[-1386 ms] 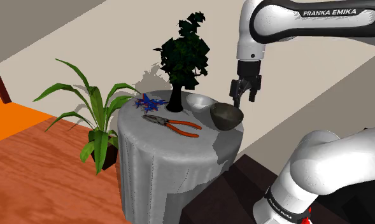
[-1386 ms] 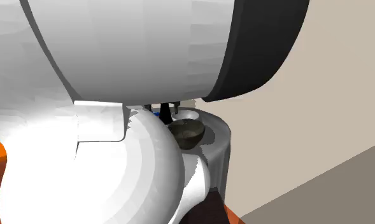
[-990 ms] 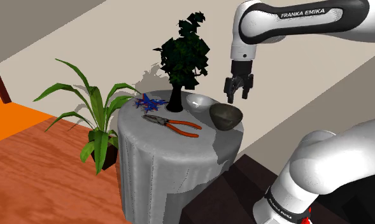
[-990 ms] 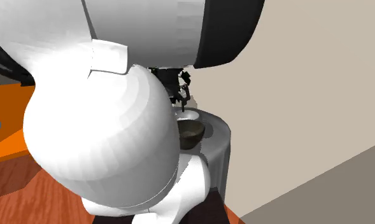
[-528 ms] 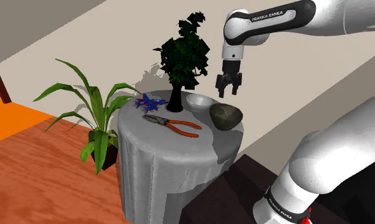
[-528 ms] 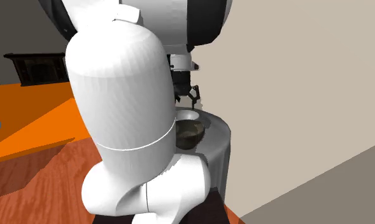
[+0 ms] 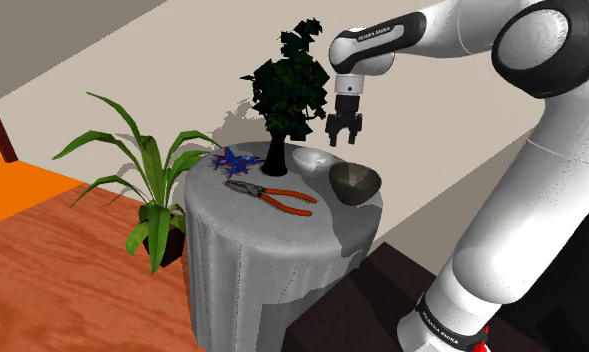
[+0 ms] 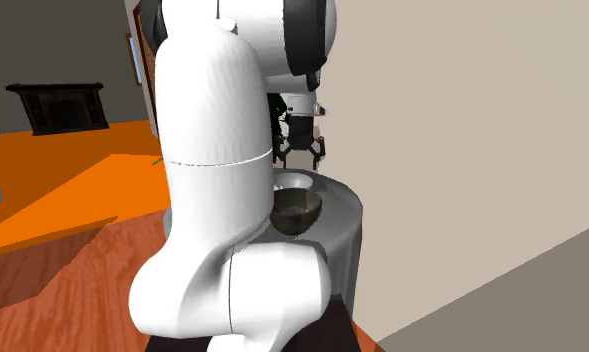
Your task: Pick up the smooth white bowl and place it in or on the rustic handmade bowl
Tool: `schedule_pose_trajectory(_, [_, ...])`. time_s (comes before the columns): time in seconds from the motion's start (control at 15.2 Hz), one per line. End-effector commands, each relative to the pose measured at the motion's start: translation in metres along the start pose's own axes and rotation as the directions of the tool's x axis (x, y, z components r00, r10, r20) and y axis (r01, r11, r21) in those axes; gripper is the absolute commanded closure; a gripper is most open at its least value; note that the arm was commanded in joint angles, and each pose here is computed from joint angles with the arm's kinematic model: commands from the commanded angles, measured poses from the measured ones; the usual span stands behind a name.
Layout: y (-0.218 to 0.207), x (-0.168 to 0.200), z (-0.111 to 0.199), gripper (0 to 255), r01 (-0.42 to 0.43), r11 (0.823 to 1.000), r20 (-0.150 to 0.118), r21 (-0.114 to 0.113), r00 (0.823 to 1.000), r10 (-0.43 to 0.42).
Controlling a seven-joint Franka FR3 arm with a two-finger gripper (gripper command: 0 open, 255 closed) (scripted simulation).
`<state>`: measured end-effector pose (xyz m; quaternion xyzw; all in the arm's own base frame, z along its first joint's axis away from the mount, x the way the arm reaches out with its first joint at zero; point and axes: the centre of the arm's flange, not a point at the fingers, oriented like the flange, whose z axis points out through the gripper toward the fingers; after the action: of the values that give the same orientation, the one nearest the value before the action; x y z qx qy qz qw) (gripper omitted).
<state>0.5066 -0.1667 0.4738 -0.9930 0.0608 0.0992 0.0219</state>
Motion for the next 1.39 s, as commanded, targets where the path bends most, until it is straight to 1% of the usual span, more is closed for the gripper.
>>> schedule_pose_trajectory(0.0, [0.015,0.023,-0.001,0,0.005,1.000,0.002,0.012,1.000,-0.005])
schedule_pose_trajectory(0.53, [0.063,0.117,0.007,0,0.019,0.998,0.007,0.060,1.000,-0.020])
schedule_pose_trajectory(0.99, [0.061,0.117,0.044,0,0.019,0.998,0.007,0.060,1.000,-0.020])
schedule_pose_trajectory(1.32, [0.060,0.117,0.047,0,0.019,0.998,0.007,0.060,1.000,-0.020])
